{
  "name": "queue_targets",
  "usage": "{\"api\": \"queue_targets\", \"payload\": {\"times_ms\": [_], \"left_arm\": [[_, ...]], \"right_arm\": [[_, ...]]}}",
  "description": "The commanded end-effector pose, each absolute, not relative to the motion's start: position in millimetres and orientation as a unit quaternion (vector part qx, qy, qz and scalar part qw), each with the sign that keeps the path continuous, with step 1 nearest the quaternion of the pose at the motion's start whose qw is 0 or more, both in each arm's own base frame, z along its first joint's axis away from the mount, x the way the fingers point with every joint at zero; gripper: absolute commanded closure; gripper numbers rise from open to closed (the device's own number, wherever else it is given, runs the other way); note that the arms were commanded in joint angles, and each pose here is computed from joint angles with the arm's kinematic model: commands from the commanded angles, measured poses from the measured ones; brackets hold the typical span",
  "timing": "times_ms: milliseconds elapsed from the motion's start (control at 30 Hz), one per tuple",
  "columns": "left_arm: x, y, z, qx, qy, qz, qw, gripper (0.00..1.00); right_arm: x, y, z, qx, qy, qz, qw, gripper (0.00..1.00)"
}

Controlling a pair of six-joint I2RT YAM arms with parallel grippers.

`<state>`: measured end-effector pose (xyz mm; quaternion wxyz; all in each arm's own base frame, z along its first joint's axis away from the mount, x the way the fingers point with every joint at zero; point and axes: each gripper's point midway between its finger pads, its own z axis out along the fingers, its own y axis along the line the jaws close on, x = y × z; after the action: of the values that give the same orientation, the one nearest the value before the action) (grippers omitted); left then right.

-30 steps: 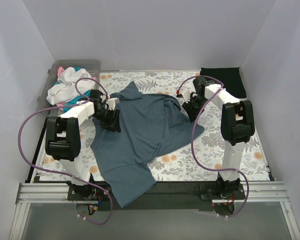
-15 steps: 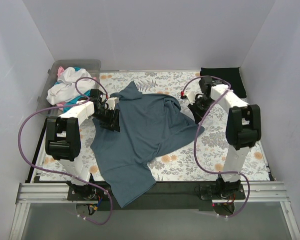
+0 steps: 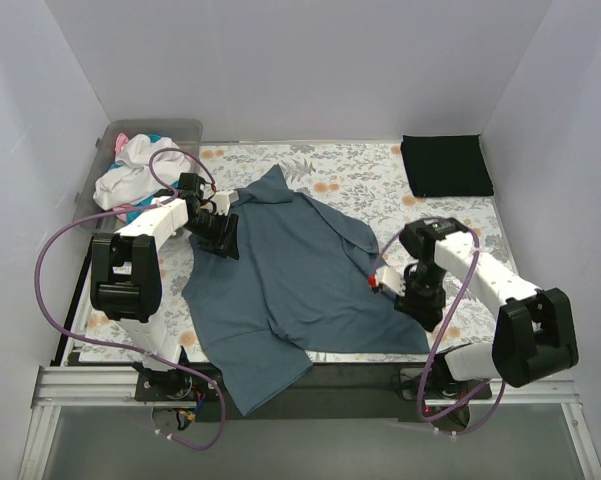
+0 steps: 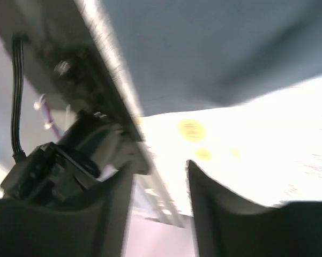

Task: Fold and stack the t-shirts
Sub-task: Flatten the tshirt out

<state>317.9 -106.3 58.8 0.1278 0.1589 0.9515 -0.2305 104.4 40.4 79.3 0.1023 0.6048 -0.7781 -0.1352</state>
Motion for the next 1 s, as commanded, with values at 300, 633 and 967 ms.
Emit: {"api": "queue_targets", "payload": {"times_ms": [300, 633, 967], "left_arm": [[306, -95, 72, 0.177, 0.951, -0.206, 0.147, 0.54], [276, -80, 37, 0.176, 0.963, -0.175, 0.102, 0.61], [244, -64, 32, 0.206, 0.963, -0.156, 0.071, 0.64]], "right_arm": [[277, 164, 90, 0.507, -0.832, -0.216, -0.063, 0.68], [258, 159, 38, 0.481, -0.849, -0.216, -0.017, 0.7], [253, 166, 94, 0.502, -0.826, -0.236, -0.095, 0.65]]}}
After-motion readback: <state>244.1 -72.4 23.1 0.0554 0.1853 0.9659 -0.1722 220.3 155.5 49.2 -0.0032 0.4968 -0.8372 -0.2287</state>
